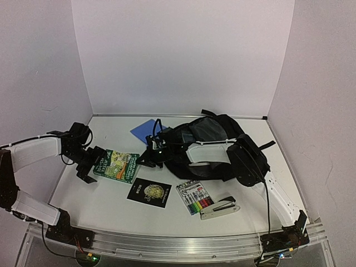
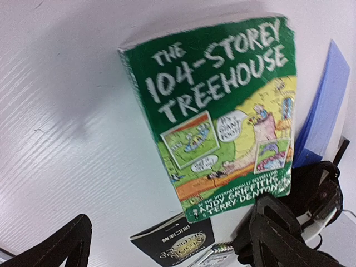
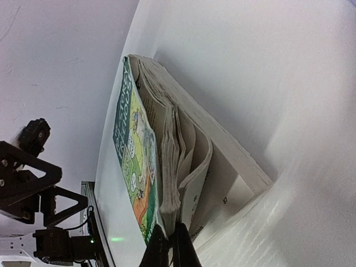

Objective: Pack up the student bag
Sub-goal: Move the book to the center of the board.

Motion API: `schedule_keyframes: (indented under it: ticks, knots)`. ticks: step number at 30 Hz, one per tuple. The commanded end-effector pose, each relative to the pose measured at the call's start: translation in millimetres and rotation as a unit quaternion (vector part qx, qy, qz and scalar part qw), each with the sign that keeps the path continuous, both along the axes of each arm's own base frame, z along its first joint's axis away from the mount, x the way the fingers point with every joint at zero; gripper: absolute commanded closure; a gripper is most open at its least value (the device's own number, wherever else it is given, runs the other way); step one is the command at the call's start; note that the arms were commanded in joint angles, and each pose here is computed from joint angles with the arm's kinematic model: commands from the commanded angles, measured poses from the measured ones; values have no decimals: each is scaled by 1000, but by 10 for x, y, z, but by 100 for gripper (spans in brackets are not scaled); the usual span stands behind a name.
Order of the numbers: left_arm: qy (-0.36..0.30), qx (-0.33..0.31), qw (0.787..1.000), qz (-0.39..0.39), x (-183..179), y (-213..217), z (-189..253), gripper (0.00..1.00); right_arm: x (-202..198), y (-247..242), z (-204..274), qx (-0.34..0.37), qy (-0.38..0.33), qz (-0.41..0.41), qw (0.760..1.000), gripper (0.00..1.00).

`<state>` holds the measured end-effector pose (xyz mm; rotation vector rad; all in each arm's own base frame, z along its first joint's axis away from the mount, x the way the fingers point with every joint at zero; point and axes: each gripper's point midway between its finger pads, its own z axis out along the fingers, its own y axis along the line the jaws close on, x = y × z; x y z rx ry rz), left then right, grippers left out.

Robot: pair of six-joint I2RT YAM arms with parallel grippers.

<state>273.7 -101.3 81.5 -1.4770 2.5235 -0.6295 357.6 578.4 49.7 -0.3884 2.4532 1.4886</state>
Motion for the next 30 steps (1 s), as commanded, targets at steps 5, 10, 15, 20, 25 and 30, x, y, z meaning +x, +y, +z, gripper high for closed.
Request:
schedule_keyframes:
  ticks: [5,10,15,20,25,30]
  knots:
    - [-15,-32,999,18,180,1,-135,0,-746,-106,551,-22,-39,65,997,58]
    - [-7,-64,998,9,218,-118,-214,2,-376,-288,812,-68,-137,56,987,36]
    - [-31,-54,998,28,157,-34,-89,1,1,-209,908,-99,-240,52,964,26]
    - [-21,-62,996,57,-48,20,-191,1,73,39,664,-89,-259,80,959,15]
    - [-16,-67,995,78,-212,65,-401,1,-49,205,313,-78,-249,115,959,18]
    - [-23,-54,996,61,-177,75,-456,2,-160,324,104,-77,-251,132,956,19]
